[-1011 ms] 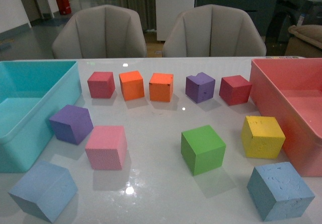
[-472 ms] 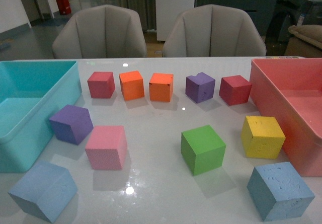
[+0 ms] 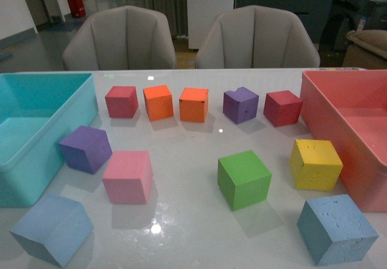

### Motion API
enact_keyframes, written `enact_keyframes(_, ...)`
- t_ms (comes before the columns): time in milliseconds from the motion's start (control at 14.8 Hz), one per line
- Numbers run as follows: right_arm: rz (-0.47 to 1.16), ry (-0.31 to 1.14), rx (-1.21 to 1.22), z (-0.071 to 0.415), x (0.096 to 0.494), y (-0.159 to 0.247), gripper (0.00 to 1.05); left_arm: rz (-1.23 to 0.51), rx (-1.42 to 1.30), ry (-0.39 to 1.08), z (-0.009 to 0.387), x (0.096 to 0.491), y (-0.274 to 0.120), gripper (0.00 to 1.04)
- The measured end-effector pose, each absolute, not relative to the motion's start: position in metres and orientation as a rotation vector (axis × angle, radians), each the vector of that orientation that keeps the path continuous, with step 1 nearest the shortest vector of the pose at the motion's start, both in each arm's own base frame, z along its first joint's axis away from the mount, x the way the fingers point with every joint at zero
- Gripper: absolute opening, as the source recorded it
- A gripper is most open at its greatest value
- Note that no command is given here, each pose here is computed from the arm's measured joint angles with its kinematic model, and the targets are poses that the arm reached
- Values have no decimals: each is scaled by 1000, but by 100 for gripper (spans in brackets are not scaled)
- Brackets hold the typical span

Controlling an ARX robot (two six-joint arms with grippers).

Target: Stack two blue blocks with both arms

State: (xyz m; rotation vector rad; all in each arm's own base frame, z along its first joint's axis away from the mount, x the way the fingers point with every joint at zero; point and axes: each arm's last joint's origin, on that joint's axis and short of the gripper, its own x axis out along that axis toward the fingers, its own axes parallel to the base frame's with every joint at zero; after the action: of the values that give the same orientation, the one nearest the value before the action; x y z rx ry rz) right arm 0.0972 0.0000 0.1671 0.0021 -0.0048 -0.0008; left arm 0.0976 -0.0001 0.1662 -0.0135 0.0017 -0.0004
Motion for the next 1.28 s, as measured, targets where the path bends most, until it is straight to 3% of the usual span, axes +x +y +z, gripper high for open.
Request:
enact_keyframes(202, -11, 5, 5, 166, 97, 0, 98, 0, -14, 2, 166, 98, 0, 98)
enact_keyframes(337, -140, 62, 41, 181, 113, 4, 98, -1, -14, 2, 166, 98, 0, 98)
enact_keyframes(539, -32, 64, 43, 222, 162, 14, 98, 0, -14, 2, 166, 98, 0, 98)
enact_keyframes(742, 58, 417, 42, 189, 219, 25, 98, 0, -14, 2, 166, 98, 0, 98)
enact_keyframes(944, 95, 690, 43, 135, 245, 44, 98, 0, -14, 2, 166, 98, 0, 98)
enact_keyframes(1281, 144, 825, 70, 102, 275, 70, 98, 0, -14, 2, 166, 98, 0, 98)
